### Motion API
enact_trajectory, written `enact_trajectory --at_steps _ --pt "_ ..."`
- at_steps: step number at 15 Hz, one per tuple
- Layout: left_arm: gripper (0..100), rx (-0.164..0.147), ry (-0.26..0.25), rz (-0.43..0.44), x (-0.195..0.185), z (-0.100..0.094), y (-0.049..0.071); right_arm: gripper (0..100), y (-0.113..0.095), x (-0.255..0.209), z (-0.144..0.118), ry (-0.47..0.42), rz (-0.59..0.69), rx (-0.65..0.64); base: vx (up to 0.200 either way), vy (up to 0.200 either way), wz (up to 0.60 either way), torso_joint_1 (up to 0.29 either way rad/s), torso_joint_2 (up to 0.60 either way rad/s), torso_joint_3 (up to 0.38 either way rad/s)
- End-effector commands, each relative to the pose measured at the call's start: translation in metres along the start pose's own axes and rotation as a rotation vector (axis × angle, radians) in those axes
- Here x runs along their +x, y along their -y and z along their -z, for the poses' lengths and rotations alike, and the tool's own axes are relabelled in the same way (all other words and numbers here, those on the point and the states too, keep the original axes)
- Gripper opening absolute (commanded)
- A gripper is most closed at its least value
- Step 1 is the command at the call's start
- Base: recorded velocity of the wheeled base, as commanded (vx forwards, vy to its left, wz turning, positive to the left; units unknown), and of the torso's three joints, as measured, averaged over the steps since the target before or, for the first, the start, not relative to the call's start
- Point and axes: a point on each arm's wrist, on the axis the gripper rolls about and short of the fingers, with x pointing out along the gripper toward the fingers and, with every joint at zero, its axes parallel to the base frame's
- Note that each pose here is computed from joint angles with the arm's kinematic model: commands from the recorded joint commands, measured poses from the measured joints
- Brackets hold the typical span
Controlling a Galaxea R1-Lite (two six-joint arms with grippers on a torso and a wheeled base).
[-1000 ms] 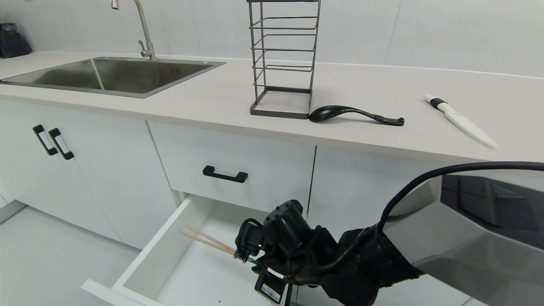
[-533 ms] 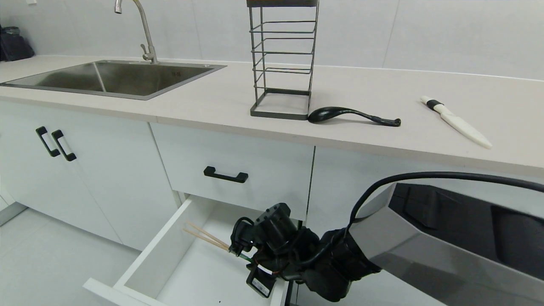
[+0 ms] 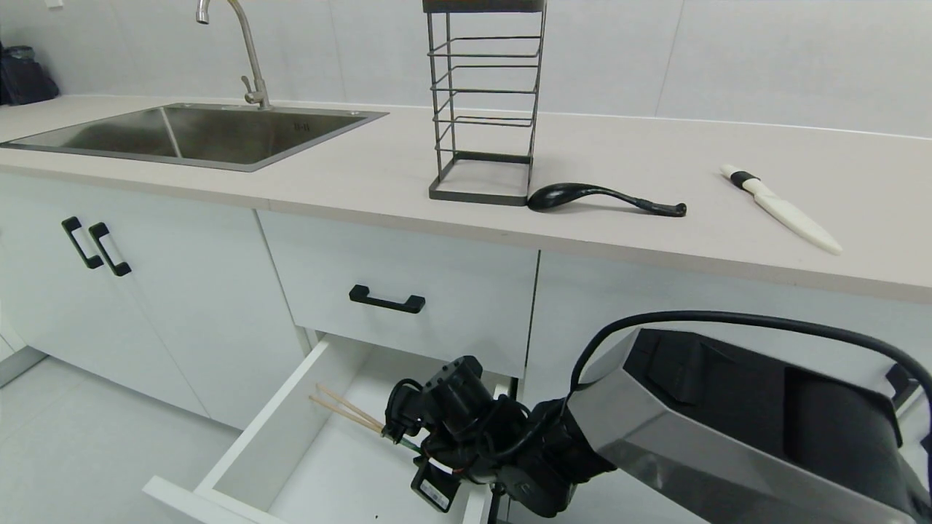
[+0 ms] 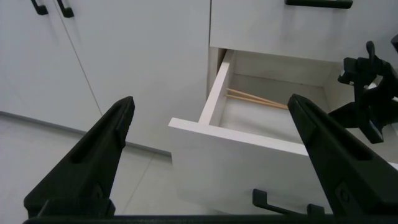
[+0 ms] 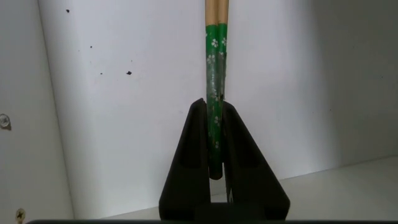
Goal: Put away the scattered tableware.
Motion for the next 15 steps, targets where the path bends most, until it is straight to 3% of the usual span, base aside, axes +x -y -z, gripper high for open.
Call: enact_trajectory --at_steps 1,3,4,8,10,15 --pt "100 0.000 -0.001 0.000 0.000 0.000 0.000 0 0.002 0.009 0.002 -0.004 0.001 0.002 0.000 0.000 0.00 0.000 0.00 0.000" --pt "100 0.000 -0.001 0.000 0.000 0.000 0.000 0 0.002 0.015 0.000 0.005 0.002 -0.004 0.000 0.000 0.00 0.000 0.00 0.000" --pt "100 0.000 -0.001 0.000 0.000 0.000 0.000 100 0.001 0.018 0.001 -0.006 -0.004 -0.010 0.000 0.000 0.00 0.000 0.00 0.000" --pt "100 0.000 -0.001 0.000 0.000 0.000 0.000 100 -0.002 0.017 -0.002 -0.003 -0.014 -0.023 0.000 0.000 0.00 0.000 0.00 0.000" --pt "100 0.000 -0.001 0.000 0.000 0.000 0.000 100 -0.009 -0.006 -0.023 0.054 -0.016 -0.040 0.000 0.000 0.00 0.000 0.00 0.000" --pt "100 0.000 -0.001 0.000 0.000 0.000 0.000 100 -0.021 -0.060 -0.040 0.115 -0.015 -0.071 0.000 0.000 0.00 0.000 0.00 0.000"
